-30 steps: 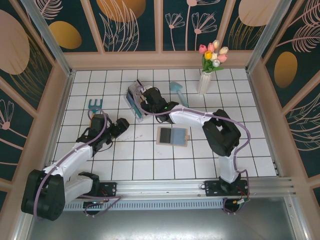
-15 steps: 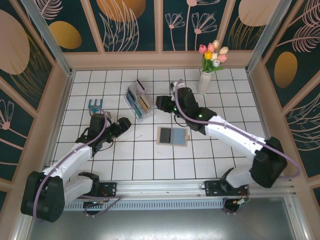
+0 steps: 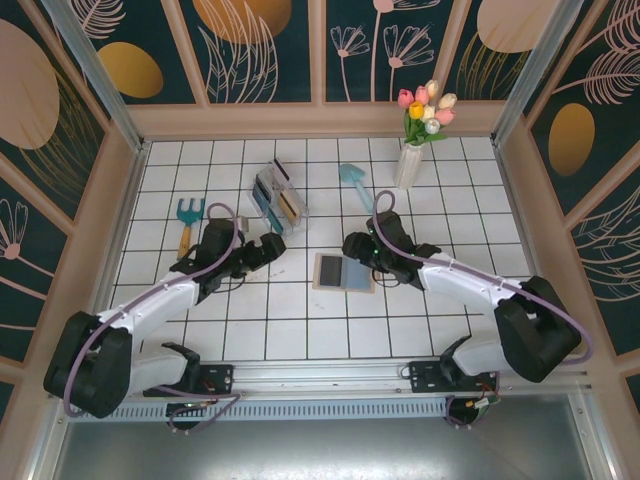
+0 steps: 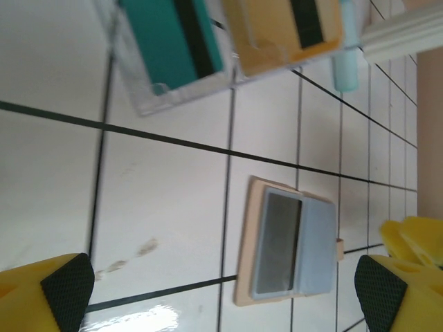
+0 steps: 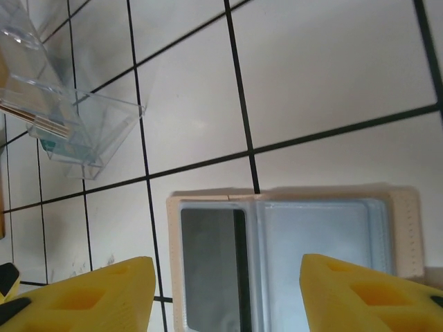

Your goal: Take the credit cards out of the card holder

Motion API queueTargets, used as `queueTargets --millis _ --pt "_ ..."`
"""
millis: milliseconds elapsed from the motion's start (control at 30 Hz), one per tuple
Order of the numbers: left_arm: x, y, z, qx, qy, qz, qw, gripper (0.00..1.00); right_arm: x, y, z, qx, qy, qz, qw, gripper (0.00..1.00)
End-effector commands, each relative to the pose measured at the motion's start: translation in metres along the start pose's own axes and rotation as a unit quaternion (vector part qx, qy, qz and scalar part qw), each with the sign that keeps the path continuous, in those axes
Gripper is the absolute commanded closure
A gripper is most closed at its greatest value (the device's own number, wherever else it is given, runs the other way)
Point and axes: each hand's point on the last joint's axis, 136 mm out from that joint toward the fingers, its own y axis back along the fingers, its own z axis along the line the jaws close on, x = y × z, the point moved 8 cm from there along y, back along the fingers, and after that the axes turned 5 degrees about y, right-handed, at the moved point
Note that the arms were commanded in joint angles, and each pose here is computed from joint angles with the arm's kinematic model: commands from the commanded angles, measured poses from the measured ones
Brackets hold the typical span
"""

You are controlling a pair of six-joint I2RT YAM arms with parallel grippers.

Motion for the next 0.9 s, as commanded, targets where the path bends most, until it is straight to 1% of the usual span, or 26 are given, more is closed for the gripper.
queueTargets --millis 0,100,200,233,333,567,733,867 --pt "-0.003 -0.007 -0.022 0.037 -0.015 -0.005 0.999 0.02 0.007 -0.01 0.002 -0.025 -0.014 0.031 0.999 0.44" --pt "0.001 -0.013 -0.026 0.038 -0.019 0.005 0.999 0.01 0.011 -0.014 0.004 -0.041 -0.01 0.045 0.998 0.48" --pt "0.006 -0.017 -0.029 0.044 -0.02 0.014 0.999 0.01 0.014 -0.017 0.008 -0.069 -0.007 0.065 0.996 0.61" --pt "0.008 -0.018 -0.032 0.05 -0.023 0.018 0.998 0.02 0.015 -0.018 0.009 -0.076 -0.006 0.072 0.995 0.64" --pt "0.017 -0.024 -0.037 0.054 -0.029 0.031 0.998 0.02 0.019 -0.023 0.007 -0.076 -0.006 0.085 0.993 0.68" --pt "0.03 -0.05 -0.051 0.037 -0.04 0.063 0.997 0.05 0.023 -0.03 0.001 -0.071 -0.004 0.102 0.992 0.69" --pt "0.039 -0.063 -0.062 0.013 -0.046 0.048 0.998 0.05 0.028 -0.032 -0.005 -0.06 0.005 0.127 0.99 0.69" --pt "0.048 -0.071 -0.071 0.022 -0.043 0.05 0.998 0.07 0.037 -0.033 -0.012 -0.05 0.014 0.152 0.987 0.69"
